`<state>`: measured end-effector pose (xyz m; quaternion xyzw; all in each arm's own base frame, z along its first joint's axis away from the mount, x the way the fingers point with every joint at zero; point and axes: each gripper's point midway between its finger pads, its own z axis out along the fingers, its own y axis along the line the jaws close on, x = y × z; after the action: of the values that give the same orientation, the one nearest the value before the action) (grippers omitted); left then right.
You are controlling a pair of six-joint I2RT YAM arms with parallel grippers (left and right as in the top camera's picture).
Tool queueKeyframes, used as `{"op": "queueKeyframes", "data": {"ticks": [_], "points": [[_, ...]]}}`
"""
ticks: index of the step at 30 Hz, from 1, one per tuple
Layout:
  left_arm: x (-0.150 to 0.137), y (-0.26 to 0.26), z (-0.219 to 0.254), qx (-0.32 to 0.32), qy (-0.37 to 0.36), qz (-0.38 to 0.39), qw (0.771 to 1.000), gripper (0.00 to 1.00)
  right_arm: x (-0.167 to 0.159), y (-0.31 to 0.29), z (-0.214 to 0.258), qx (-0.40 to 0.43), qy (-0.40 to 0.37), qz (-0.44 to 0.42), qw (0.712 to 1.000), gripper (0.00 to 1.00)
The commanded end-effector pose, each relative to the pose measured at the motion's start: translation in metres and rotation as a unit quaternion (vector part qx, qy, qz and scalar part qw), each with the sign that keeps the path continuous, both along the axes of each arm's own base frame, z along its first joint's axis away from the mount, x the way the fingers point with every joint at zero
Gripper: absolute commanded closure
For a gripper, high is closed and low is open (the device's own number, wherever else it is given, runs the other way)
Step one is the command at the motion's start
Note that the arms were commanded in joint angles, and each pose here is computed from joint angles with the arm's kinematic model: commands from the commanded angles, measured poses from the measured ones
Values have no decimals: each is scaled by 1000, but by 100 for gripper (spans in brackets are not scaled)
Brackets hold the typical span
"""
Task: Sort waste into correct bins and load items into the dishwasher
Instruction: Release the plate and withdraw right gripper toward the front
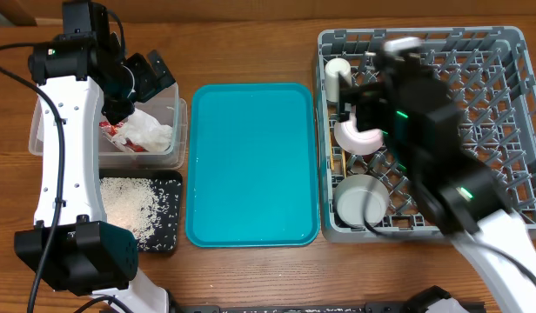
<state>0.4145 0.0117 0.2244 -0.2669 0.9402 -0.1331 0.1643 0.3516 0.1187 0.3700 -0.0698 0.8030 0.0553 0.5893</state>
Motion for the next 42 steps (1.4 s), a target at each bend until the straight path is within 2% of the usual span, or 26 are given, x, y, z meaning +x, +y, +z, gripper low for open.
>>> {"op": "queueKeyframes", "data": {"ticks": [1,10,17,19,24,34,42], "points": [[2,0,4,4,-7,-4,1000,0,-21,-20,29,20,-36,-14,999,0],[2,0,4,4,-7,-4,1000,0,-94,-77,68,73,-83,-27,993,0],[2,0,4,4,-7,-4,1000,0,-143,-104,64,74,-104,-66,990,0],[2,0,4,4,-7,-4,1000,0,-148,-105,55,75,-106,-69,989,0],[2,0,4,4,-7,-4,1000,0,-150,-106,17,94,-107,-73,987,0],[2,0,4,4,-7,-4,1000,0,-125,-104,-67,118,-149,-71,979,0],[2,0,4,4,-7,-4,1000,0,-119,-109,-117,158,-176,-83,968,0]]}}
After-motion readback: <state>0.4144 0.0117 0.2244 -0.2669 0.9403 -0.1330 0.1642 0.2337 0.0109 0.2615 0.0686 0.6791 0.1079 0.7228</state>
